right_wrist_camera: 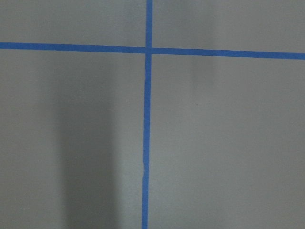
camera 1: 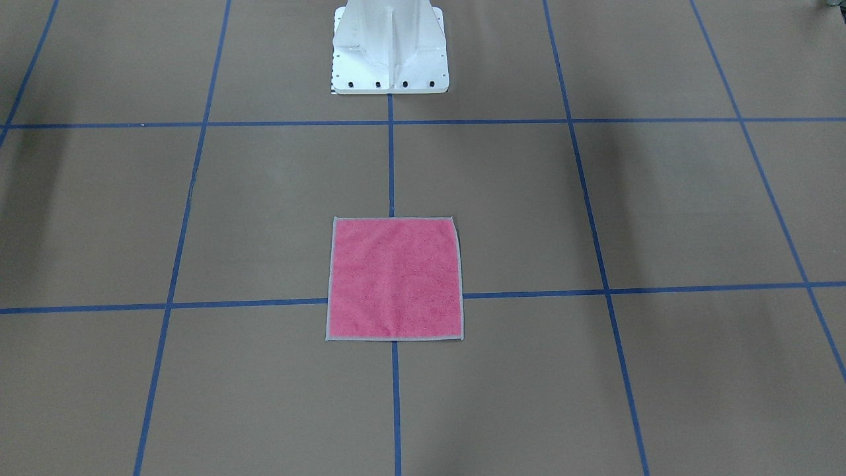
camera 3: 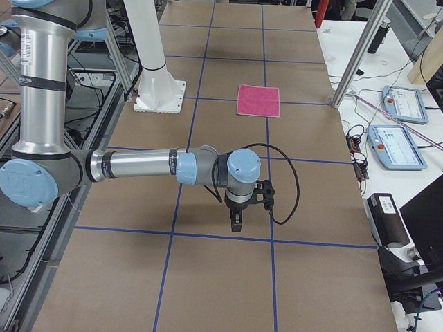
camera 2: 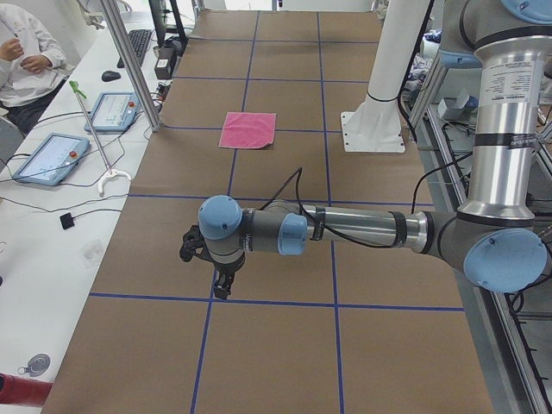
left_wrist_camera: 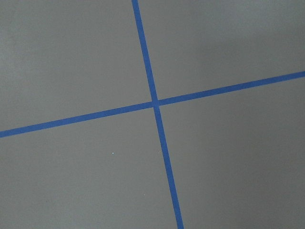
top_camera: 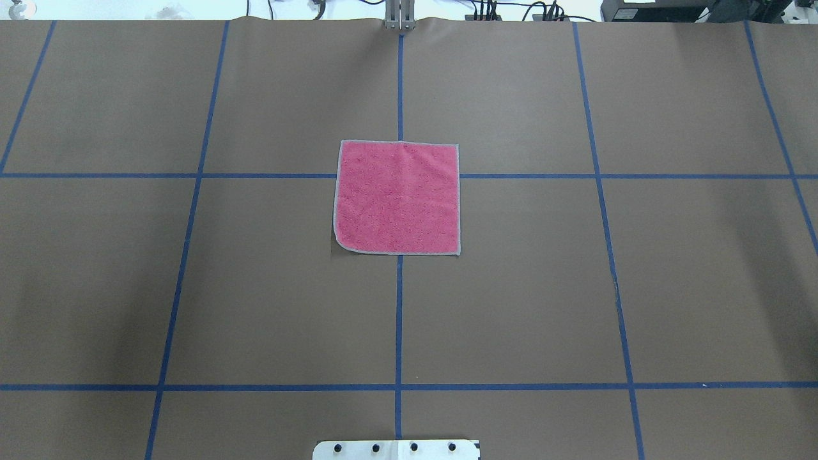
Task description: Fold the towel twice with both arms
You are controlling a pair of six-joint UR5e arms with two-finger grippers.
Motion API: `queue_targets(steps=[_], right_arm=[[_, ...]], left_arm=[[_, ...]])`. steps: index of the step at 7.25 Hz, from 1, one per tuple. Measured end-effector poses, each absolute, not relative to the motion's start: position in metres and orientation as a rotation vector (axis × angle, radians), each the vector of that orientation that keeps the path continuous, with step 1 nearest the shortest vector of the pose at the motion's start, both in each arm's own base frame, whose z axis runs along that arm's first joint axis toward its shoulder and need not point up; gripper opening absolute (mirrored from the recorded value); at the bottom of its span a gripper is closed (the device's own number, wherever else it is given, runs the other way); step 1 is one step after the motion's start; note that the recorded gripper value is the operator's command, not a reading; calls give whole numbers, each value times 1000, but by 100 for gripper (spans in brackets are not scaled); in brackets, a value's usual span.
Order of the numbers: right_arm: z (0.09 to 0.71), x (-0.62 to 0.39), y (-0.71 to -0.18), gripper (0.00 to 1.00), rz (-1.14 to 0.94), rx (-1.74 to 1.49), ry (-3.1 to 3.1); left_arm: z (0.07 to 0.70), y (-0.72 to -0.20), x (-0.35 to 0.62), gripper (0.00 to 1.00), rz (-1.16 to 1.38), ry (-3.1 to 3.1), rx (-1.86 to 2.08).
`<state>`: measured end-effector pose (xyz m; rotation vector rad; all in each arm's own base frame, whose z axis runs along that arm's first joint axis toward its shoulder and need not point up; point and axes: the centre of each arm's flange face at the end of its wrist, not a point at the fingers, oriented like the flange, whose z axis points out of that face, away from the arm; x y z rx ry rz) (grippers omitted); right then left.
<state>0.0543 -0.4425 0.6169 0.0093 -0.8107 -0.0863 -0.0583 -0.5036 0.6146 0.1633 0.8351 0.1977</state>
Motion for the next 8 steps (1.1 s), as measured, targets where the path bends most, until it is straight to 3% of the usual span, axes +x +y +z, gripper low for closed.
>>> queue_targets(steps=[5, 8], right_arm=[[613, 51, -444, 100, -134, 127, -815], [588, 11, -460, 100, -43, 120, -839]], left_arm=[[589, -519, -42, 100, 256, 900, 236], [554, -541, 14, 100, 267, 940, 229]])
